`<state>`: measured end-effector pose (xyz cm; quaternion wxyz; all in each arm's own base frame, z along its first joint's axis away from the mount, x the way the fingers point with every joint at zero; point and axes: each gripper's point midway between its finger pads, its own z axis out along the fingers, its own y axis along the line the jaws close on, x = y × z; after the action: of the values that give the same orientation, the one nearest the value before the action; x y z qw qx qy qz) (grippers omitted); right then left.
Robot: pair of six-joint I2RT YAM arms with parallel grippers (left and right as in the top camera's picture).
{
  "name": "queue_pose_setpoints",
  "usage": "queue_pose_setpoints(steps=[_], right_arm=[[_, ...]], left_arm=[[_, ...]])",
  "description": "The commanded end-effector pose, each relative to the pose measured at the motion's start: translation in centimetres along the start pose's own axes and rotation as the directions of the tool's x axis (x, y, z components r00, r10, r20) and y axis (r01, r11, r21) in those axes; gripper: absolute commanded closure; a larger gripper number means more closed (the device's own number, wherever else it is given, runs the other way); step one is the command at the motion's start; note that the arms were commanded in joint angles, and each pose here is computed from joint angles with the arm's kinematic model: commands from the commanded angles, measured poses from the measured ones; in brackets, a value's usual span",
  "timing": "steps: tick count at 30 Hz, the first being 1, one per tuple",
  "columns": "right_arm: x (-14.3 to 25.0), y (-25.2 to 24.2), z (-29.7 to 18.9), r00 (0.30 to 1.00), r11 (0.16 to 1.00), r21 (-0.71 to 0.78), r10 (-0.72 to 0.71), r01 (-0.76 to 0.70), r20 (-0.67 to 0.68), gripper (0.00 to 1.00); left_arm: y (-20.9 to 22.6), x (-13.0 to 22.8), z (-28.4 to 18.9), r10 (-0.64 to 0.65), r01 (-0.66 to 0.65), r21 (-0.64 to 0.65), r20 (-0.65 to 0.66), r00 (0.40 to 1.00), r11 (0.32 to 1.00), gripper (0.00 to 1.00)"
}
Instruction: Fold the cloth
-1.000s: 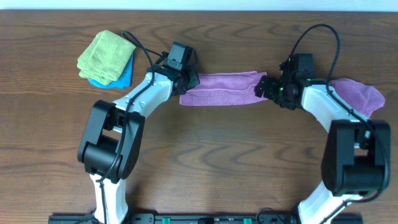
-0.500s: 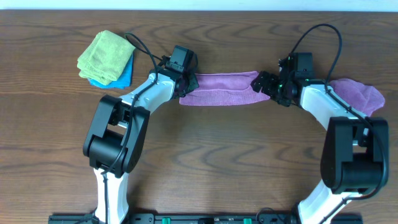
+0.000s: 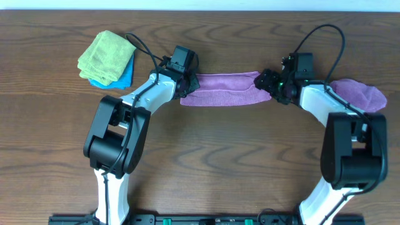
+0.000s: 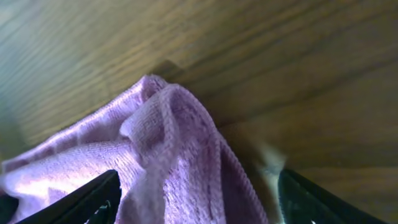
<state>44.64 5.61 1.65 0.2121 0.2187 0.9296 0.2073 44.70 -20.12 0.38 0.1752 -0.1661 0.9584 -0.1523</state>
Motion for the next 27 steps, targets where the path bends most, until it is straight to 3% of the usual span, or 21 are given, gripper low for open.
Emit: queue_pose_setpoints(steps=[1, 3, 8, 17, 27], right_arm=[[0.6, -0.8, 0.9, 0.999, 0.999, 0.015, 0.046, -0.046, -0.025, 0.20], [0.8, -1.0, 1.2, 0.998, 0.999, 0.019, 0.047, -0.047, -0.033, 0.22], [0.6, -0.7, 1.3, 0.999, 0.999, 0.008, 0.041, -0.041, -0.023, 0.41], [-1.0, 1.6, 1.2, 1.000, 0.995, -0.104, 0.003, 0.000, 0.028, 0.98], [-2.8, 6.6, -3.1, 0.992, 0.970, -0.230, -0.056, 0.082, 0.117, 0.99]], left_arm=[[0.9, -0.1, 0.7, -0.004, 0.004, -0.041, 0.002, 1.000, 0.999, 0.94], [0.9, -0.1, 0.7, -0.004, 0.004, -0.041, 0.002, 1.000, 0.999, 0.94], [0.9, -0.1, 0.7, -0.004, 0.005, -0.040, 0.002, 1.000, 0.999, 0.94], [0.8, 0.0, 0.7, -0.005, 0.005, -0.035, -0.004, 1.000, 0.999, 0.94], [1.1, 0.5, 0.7, -0.007, 0.005, -0.045, -0.024, 1.000, 0.999, 0.94]])
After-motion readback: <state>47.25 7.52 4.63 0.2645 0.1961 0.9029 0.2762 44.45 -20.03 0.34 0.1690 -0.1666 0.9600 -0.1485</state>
